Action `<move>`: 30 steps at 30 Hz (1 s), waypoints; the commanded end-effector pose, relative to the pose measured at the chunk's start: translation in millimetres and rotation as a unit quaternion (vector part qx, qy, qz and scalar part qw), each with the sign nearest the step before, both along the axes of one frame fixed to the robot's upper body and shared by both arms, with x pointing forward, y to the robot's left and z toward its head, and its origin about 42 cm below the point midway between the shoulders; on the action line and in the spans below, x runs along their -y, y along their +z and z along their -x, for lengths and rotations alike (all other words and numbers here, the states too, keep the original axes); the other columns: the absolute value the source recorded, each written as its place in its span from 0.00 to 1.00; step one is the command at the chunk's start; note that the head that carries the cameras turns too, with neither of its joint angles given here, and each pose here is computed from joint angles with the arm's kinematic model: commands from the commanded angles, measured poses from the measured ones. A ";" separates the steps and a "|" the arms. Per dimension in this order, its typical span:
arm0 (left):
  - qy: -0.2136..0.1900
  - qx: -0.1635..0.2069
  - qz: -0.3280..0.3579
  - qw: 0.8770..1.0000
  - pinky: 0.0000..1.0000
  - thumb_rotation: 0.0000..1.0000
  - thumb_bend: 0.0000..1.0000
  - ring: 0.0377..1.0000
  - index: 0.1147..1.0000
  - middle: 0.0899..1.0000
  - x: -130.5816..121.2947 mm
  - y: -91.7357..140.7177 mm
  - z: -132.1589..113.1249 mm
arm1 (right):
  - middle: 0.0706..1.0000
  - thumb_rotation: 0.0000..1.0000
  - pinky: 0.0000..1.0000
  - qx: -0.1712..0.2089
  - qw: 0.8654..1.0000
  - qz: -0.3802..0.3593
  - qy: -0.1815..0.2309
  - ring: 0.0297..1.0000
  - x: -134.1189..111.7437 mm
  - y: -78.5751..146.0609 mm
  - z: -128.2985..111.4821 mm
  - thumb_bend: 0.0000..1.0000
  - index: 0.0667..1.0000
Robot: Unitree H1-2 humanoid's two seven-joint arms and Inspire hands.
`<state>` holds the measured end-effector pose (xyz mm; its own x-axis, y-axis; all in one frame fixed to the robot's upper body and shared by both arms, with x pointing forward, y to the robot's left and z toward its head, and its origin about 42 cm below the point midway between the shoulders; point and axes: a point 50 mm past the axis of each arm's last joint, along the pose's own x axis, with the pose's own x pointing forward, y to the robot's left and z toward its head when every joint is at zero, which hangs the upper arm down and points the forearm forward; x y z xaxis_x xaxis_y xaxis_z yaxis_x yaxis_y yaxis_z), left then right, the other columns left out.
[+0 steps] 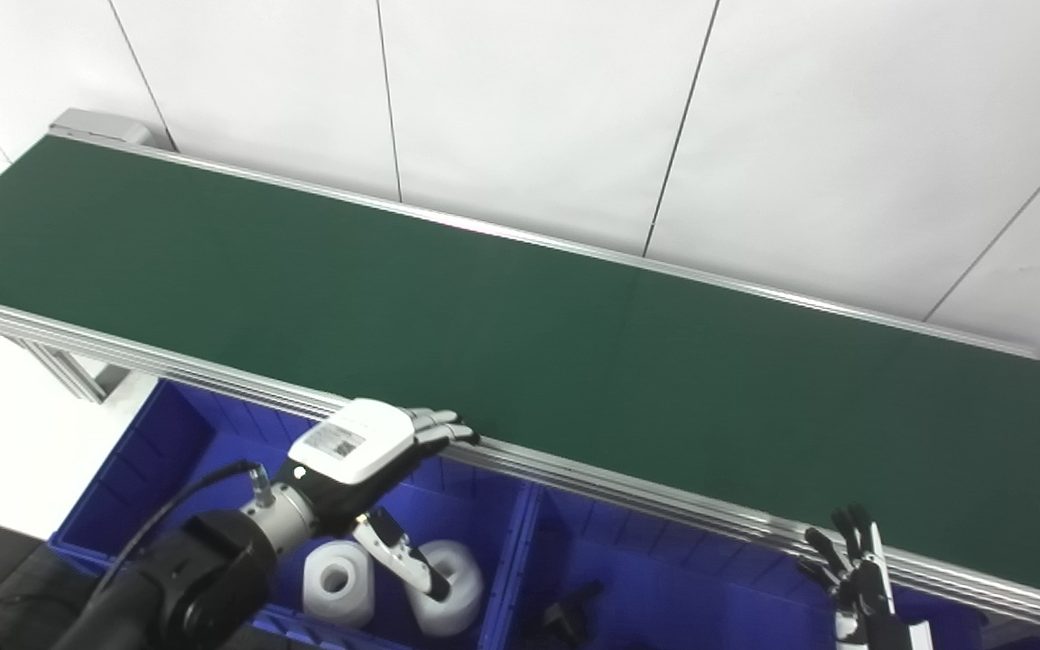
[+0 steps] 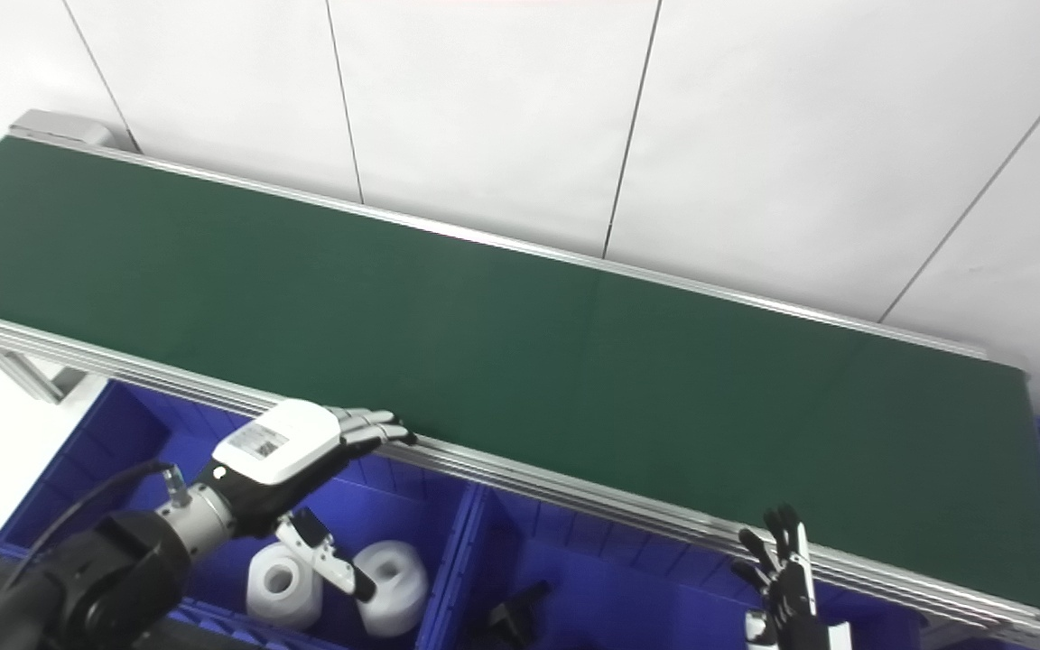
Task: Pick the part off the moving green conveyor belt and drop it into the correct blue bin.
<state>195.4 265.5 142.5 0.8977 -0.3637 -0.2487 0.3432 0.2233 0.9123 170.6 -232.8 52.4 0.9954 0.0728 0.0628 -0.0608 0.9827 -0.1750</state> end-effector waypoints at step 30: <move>0.091 -0.045 0.465 0.879 1.00 0.70 0.69 1.00 1.00 1.00 66.2 -43.4 -4.9 | 0.99 0.99 0.82 0.024 0.999 0.026 -0.031 0.89 -66.1 -7.2 -36.5 0.76 0.98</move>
<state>190.7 201.7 85.0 0.9562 -0.2773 -0.0933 0.2923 0.9202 0.2604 200.5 -171.5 36.5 0.9978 0.0339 0.0570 -0.0194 0.9711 -0.2378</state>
